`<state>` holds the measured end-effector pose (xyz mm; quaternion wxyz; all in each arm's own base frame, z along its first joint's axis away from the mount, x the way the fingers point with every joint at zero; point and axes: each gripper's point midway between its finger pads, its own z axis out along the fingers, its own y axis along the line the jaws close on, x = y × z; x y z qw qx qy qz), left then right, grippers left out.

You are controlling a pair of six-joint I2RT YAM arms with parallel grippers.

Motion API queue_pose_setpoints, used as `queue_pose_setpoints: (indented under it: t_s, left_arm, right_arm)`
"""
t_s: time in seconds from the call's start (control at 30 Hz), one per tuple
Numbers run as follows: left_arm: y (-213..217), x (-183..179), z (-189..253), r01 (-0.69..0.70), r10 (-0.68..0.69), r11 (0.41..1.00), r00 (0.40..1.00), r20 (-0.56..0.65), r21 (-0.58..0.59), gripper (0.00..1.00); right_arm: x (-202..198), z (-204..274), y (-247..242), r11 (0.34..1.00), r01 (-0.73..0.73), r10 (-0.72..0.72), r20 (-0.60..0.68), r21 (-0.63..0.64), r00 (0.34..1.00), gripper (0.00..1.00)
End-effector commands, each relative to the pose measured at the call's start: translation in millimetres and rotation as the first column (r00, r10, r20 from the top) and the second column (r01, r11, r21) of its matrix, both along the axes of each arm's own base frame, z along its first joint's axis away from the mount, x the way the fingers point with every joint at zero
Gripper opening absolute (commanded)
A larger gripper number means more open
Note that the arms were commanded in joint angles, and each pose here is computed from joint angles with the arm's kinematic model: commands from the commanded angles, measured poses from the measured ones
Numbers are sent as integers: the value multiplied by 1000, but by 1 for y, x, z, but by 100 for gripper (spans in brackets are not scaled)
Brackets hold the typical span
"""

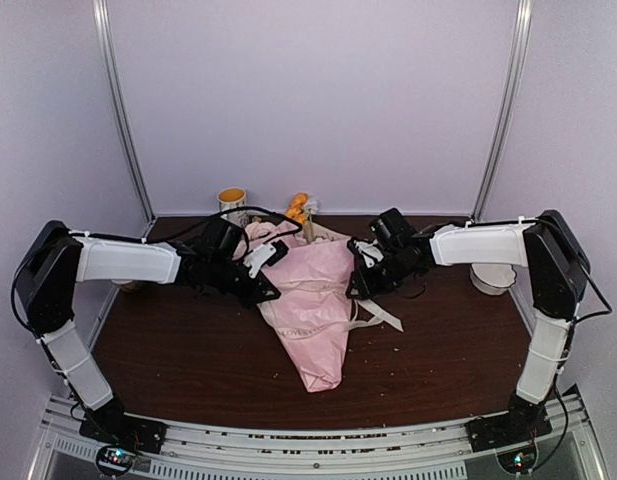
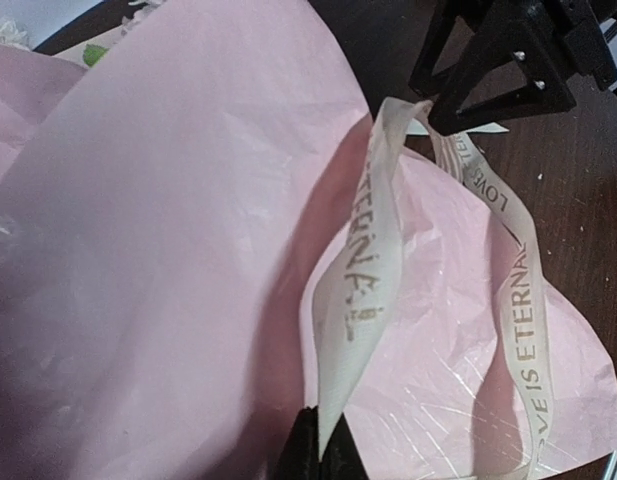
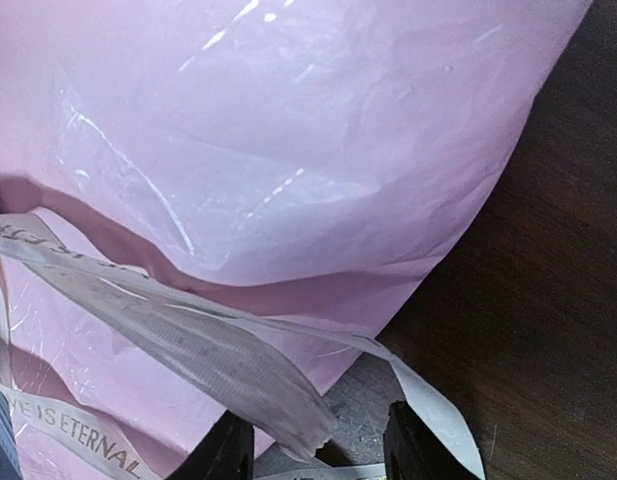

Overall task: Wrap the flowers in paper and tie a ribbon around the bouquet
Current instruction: Cross the ribbon over the folded bouquet.

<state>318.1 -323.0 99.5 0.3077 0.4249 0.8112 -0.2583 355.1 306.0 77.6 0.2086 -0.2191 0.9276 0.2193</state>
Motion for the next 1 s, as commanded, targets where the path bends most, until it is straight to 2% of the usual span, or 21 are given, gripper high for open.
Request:
queue_pose_setpoints:
  t_s: [0.0, 0.17, 0.37, 0.57, 0.87, 0.97]
  left_arm:
    - [7, 27, 31, -99, 105, 993, 990, 98, -66, 0]
    - [1, 27, 42, -69, 81, 993, 989, 128, -96, 0]
    - [0, 27, 44, -62, 74, 993, 990, 120, -98, 0]
    - [0, 28, 43, -66, 78, 993, 990, 119, -99, 0]
    - [-3, 29, 42, -66, 77, 992, 991, 106, -105, 0]
    - [-4, 28, 42, -62, 73, 992, 992, 99, -113, 0]
  right_arm:
    - [8, 23, -9, 999, 40, -42, 73, 27, 996, 45]
    - [11, 34, -4, 999, 17, -20, 84, 41, 996, 45]
    - [30, 33, -6, 999, 36, -32, 101, -36, 994, 45]
    - [13, 39, 15, 999, -32, 31, 151, 4, 988, 45]
    - [-14, 25, 33, 997, -75, 73, 162, 6, 984, 27]
    - [-19, 22, 37, 997, -77, 75, 173, 0, 982, 28]
